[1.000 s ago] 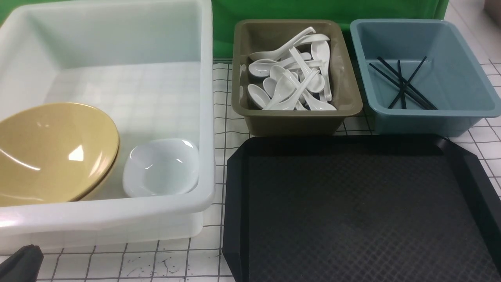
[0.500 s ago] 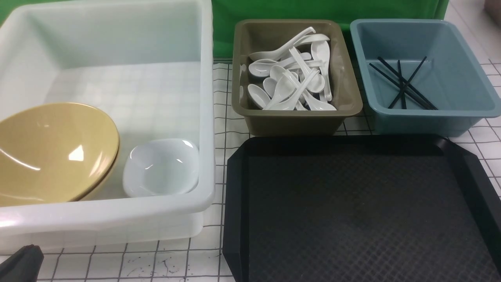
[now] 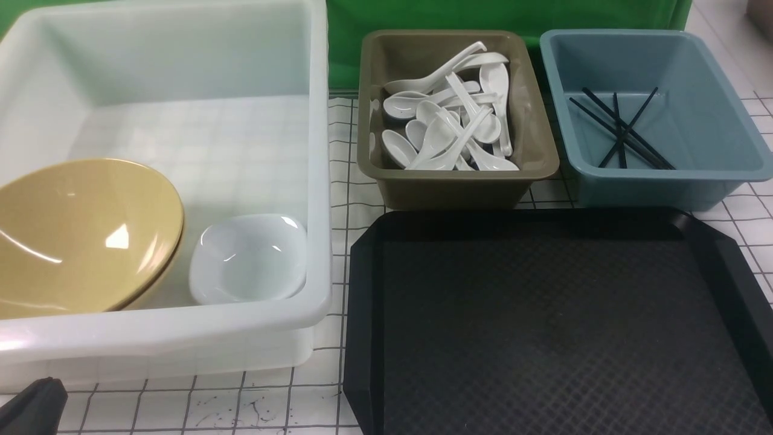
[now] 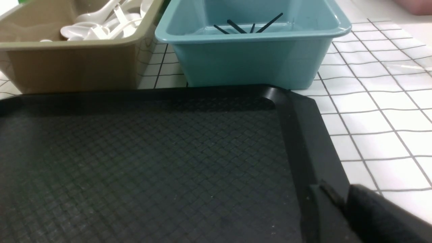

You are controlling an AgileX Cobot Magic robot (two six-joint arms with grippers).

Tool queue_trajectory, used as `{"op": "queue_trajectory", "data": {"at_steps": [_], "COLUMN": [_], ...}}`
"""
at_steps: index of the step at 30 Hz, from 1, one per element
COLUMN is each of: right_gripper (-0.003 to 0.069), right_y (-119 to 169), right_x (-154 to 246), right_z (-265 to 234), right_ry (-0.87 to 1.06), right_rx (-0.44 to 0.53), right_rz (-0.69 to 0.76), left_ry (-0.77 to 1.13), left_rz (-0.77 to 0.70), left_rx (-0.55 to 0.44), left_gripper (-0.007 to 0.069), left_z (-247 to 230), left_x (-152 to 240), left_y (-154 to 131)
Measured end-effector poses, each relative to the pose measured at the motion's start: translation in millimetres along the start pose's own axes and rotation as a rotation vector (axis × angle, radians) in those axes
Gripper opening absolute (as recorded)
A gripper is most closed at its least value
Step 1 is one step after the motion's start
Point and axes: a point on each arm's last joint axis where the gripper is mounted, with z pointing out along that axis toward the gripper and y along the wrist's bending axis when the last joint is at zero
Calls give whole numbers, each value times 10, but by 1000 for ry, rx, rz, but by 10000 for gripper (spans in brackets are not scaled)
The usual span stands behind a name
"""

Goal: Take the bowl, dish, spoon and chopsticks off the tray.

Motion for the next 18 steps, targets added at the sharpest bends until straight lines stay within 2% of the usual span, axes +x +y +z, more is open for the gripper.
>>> {"op": "queue_trajectory", "data": {"at_steps": [18], "right_gripper": [172], "right_y": [0], "right_x": [0], "right_z": [0], "right_ry": [0], "right_rx": [0], "right_rz": [0], "left_ry": [0], "left_rz": [2], "left_rx": [-1], "left_gripper": [-6], "left_z": [0], "left_x": [0], "left_y": [1]}}
